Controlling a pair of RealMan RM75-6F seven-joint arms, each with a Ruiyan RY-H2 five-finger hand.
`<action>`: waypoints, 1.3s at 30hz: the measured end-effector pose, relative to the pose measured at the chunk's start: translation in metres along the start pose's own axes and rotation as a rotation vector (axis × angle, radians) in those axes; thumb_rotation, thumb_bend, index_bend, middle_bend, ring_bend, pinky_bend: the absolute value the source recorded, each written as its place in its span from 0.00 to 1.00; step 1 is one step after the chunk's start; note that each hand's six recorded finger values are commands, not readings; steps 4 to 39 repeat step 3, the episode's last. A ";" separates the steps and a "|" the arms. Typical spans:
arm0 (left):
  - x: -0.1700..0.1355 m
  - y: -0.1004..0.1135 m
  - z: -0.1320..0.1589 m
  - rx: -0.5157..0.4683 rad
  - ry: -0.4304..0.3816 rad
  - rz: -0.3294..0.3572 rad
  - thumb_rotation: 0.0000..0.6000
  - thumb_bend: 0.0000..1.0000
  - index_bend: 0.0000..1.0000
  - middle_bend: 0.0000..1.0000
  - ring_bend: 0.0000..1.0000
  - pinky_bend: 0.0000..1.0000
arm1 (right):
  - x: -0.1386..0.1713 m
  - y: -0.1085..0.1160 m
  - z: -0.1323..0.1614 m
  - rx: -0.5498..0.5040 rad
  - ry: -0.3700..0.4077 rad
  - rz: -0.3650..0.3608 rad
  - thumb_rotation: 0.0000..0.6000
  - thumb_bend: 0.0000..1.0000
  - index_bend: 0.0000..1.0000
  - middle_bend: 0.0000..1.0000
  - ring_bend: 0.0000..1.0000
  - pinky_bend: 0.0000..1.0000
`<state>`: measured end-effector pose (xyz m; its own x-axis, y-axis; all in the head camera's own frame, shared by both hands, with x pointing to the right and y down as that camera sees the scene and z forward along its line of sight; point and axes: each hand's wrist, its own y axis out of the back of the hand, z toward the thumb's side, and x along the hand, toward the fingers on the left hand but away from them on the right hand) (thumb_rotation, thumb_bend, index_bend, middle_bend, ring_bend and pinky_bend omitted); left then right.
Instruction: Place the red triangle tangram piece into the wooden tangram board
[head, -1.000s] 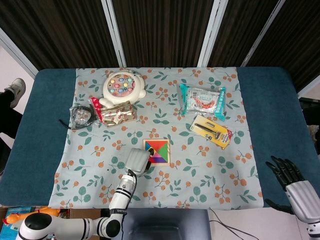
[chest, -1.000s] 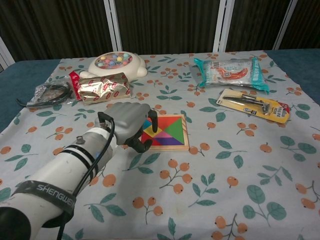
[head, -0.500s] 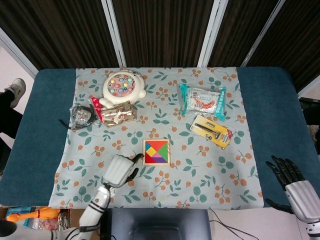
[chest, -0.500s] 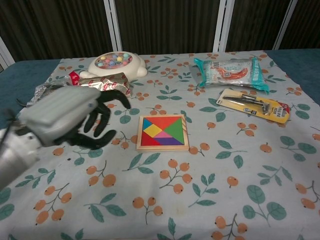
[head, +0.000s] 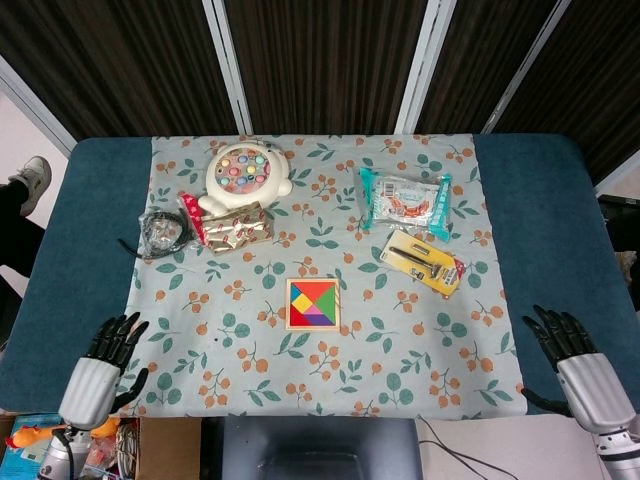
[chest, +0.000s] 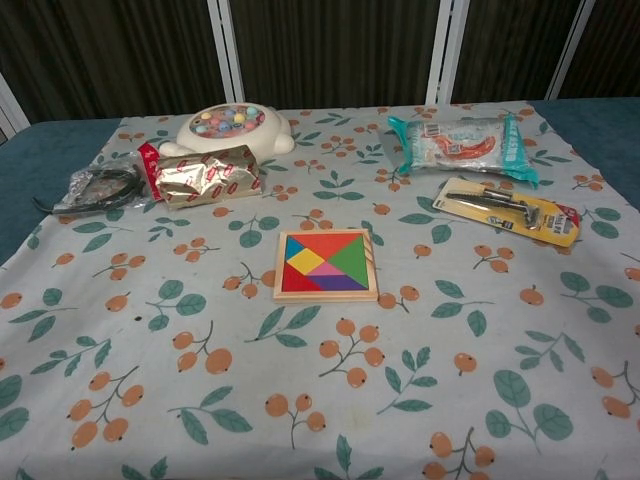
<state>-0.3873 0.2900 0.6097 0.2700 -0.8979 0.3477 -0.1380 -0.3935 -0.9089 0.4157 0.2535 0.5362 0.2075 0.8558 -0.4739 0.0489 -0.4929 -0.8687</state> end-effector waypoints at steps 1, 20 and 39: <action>-0.003 0.001 -0.004 0.013 0.007 -0.005 1.00 0.42 0.00 0.00 0.00 0.09 | -0.001 0.000 0.001 0.001 0.000 0.000 1.00 0.15 0.00 0.00 0.00 0.00; -0.008 0.002 -0.010 0.025 0.031 -0.024 1.00 0.42 0.00 0.00 0.00 0.09 | -0.002 0.000 0.001 0.002 -0.003 -0.001 1.00 0.15 0.00 0.00 0.00 0.00; -0.008 0.002 -0.010 0.025 0.031 -0.024 1.00 0.42 0.00 0.00 0.00 0.09 | -0.002 0.000 0.001 0.002 -0.003 -0.001 1.00 0.15 0.00 0.00 0.00 0.00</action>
